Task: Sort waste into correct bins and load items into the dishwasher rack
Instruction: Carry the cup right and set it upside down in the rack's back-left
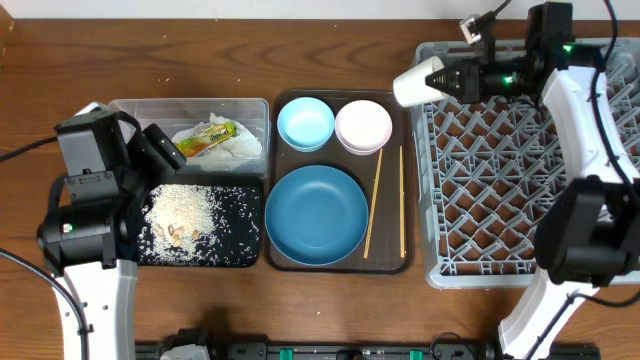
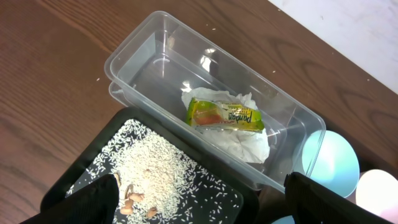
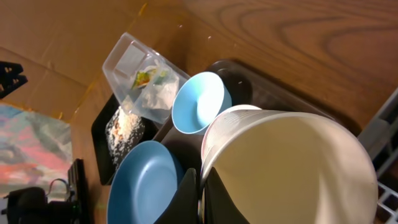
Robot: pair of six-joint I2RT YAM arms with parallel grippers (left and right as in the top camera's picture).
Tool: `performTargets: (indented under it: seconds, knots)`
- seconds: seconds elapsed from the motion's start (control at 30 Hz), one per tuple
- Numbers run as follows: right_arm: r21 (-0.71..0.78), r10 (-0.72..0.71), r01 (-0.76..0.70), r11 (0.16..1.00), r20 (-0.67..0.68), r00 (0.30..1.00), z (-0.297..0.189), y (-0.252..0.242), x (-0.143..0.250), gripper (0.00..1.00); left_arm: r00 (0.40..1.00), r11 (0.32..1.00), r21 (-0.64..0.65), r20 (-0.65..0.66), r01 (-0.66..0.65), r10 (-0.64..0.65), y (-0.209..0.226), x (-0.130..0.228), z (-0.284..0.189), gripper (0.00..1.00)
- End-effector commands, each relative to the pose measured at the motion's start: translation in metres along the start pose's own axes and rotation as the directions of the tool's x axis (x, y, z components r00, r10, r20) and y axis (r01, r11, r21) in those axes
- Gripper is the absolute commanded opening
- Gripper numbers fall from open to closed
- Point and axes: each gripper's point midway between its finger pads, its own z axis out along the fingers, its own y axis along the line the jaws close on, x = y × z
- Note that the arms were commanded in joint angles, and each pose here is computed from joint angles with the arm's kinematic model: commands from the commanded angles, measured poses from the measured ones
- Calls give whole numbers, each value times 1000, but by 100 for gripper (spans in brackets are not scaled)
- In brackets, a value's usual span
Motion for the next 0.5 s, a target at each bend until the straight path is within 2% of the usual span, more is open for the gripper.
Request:
performTargets:
  seconds: [0.0,0.47]
  knots:
    - [-68,-34,34,997,8,999,7,-5,7,1,1000,1000,-13,10,-1,2,2,-4,-1,87]
    - [-40,9,-10,999,-25,1000,15,-52,34,1,1000,1000,-13,10,-1,2,2,-4,-1,87]
